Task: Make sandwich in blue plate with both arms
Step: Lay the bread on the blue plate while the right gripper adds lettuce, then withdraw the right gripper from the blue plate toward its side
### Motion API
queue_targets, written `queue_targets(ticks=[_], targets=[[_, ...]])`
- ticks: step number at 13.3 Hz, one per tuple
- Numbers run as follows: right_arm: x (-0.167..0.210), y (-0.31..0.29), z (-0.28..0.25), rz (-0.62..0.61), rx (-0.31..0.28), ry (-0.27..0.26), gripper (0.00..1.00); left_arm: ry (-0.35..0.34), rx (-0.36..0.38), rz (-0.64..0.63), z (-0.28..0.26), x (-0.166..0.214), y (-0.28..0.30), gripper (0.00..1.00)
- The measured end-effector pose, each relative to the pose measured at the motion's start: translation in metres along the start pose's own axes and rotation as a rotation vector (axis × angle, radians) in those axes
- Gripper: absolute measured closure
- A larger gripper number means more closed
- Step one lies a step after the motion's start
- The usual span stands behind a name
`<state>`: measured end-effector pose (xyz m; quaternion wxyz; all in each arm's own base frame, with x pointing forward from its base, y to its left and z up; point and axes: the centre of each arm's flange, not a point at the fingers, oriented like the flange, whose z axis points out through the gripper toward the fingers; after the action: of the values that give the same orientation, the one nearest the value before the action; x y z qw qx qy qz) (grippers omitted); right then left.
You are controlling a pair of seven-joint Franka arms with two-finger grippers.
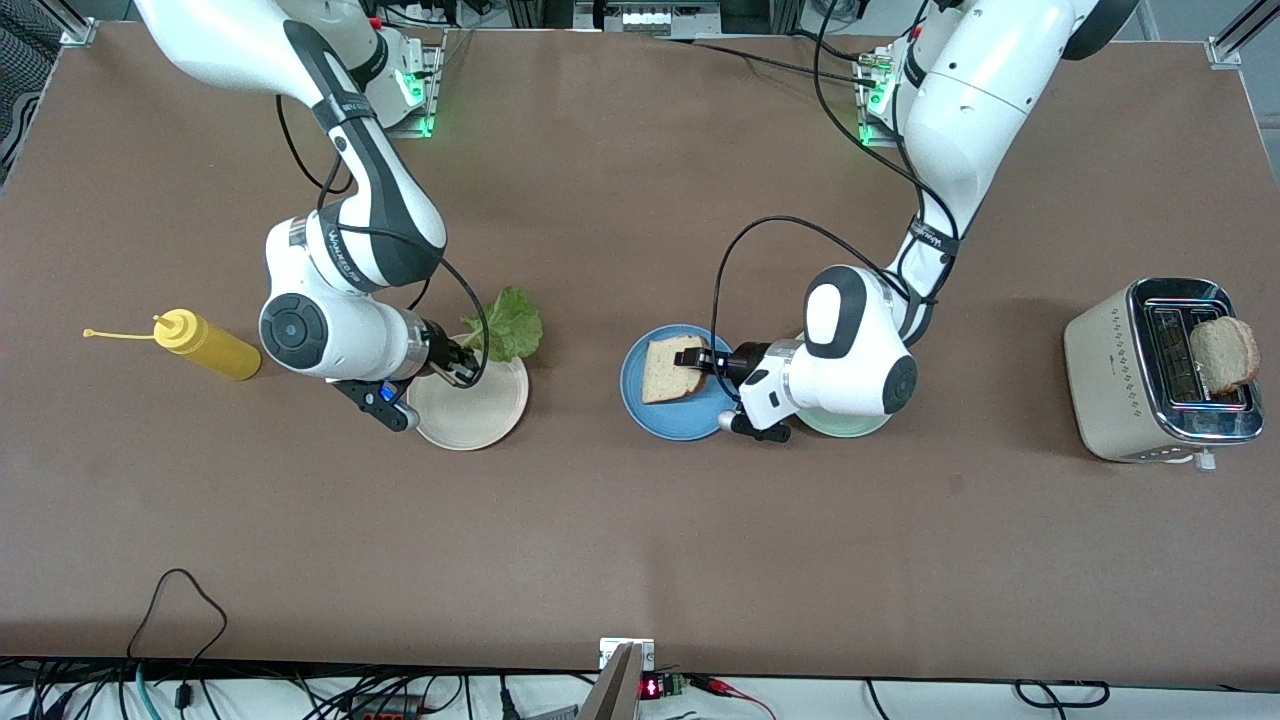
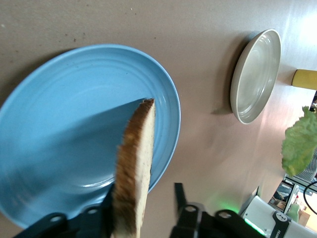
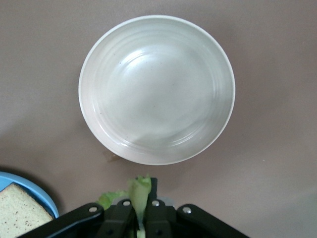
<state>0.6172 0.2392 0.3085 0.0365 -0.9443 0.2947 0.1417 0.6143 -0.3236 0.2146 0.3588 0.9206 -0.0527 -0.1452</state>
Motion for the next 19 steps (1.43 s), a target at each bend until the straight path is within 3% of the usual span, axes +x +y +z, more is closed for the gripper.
queue_targets(ticks=[4, 6, 8, 10, 11, 13, 17, 18, 19], targets=[[-0.008, -0.009, 0.008, 0.071, 0.005, -0.003, 0.96, -0.11, 0.306, 0.114, -0.097, -0.015, -0.022, 0.02], [-0.028, -0.035, 0.018, 0.177, 0.066, -0.02, 0.96, -0.136, 0.448, 0.153, -0.14, -0.027, -0.023, 0.0], [-0.06, -0.074, 0.032, 0.289, 0.163, -0.073, 0.96, -0.135, 0.637, 0.203, -0.179, -0.035, -0.022, 0.0], [-0.084, -0.108, 0.051, 0.387, 0.233, -0.072, 0.96, -0.119, 0.818, 0.236, -0.228, -0.043, -0.014, 0.0], [-0.092, -0.123, 0.062, 0.427, 0.265, -0.065, 0.96, -0.101, 0.872, 0.238, -0.254, -0.048, -0.006, 0.0], [-0.104, -0.149, 0.087, 0.492, 0.326, -0.054, 0.96, -0.038, 0.916, 0.226, -0.31, -0.064, 0.012, 0.0], [-0.118, -0.181, 0.129, 0.561, 0.404, -0.047, 0.96, 0.089, 0.891, 0.188, -0.405, -0.122, 0.036, 0.0], [-0.12, -0.184, 0.135, 0.567, 0.416, -0.045, 0.92, 0.108, 0.868, 0.175, -0.416, -0.137, 0.038, 0.0], [-0.121, -0.186, 0.138, 0.57, 0.42, -0.045, 0.81, 0.123, 0.836, 0.153, -0.427, -0.151, 0.032, 0.0]])
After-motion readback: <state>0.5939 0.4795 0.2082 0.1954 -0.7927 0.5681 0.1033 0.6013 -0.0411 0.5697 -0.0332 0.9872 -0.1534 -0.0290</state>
